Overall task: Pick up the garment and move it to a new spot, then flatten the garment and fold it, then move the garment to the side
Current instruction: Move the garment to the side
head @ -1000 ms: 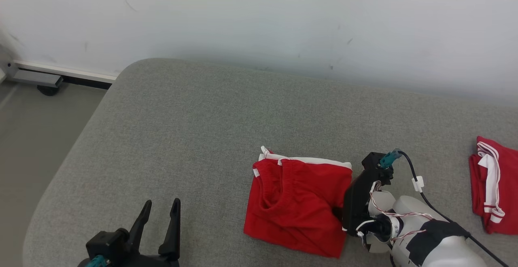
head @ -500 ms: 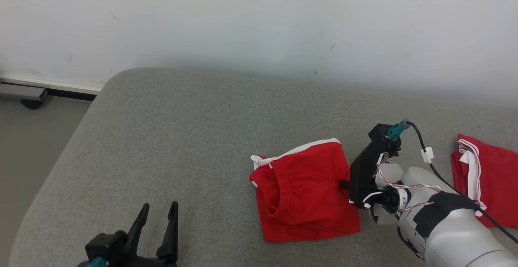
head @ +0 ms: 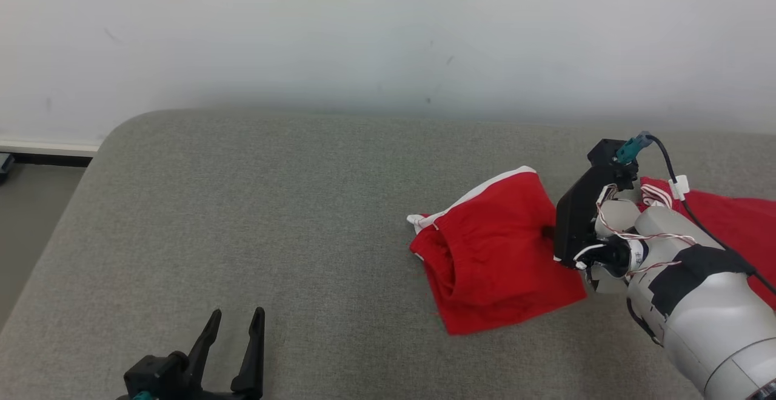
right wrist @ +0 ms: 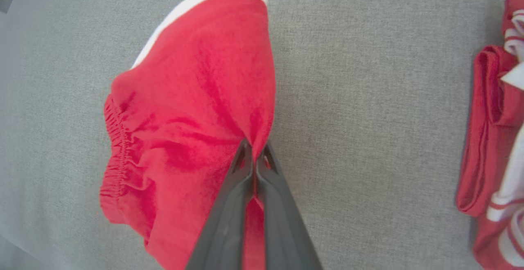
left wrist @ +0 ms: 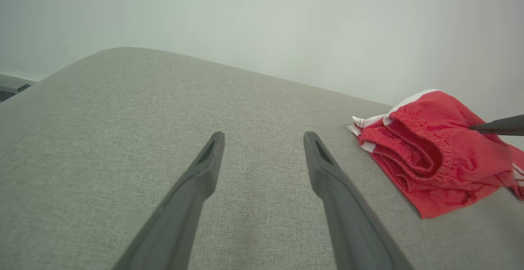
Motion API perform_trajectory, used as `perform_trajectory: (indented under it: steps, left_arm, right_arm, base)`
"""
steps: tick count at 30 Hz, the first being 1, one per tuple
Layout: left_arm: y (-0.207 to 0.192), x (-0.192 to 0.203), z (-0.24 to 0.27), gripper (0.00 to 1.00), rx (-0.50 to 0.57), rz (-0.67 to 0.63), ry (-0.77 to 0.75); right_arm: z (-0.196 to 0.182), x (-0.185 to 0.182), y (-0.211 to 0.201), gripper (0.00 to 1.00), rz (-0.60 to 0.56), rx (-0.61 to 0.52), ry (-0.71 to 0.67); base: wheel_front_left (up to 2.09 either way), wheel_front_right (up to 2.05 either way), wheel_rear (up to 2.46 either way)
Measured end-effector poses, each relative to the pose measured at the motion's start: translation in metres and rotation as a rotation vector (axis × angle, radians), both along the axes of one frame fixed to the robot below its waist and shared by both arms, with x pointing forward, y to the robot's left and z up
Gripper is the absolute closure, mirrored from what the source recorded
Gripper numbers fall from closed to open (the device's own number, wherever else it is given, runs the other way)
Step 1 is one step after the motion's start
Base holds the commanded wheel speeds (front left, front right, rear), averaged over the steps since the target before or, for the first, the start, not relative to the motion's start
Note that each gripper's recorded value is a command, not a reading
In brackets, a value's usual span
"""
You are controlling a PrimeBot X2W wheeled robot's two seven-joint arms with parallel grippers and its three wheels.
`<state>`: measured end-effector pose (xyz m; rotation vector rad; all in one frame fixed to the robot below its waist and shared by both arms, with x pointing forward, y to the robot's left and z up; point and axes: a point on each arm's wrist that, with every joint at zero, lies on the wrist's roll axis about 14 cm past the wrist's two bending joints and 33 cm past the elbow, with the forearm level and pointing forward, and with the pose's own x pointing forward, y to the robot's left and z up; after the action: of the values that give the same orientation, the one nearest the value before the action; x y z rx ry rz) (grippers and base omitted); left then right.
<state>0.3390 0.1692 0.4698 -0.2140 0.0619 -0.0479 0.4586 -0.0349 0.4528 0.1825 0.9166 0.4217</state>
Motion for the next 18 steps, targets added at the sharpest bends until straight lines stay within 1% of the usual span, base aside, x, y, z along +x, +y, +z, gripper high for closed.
perform_trajectory:
  steps: [4, 13, 18]
  left_arm:
    - [-0.008, 0.006, -0.001, 0.0, 0.002, -0.028, 0.004]
    - [-0.022, 0.018, -0.011, 0.0, 0.01, -0.095, 0.032]
    - [-0.03, 0.029, -0.012, 0.0, 0.014, -0.123, 0.032]
  right_arm:
    - [-0.001, 0.008, -0.023, 1.0, -0.043, -0.028, -0.006]
    - [0.011, 0.036, -0.07, 1.0, -0.127, -0.077, -0.057]
    - [0.008, 0.044, -0.094, 1.0, -0.173, -0.105, -0.056]
  base:
    - [0.0, 0.0, 0.0]
    - [0.0, 0.0, 0.0]
    - [0.0, 0.0, 0.0]
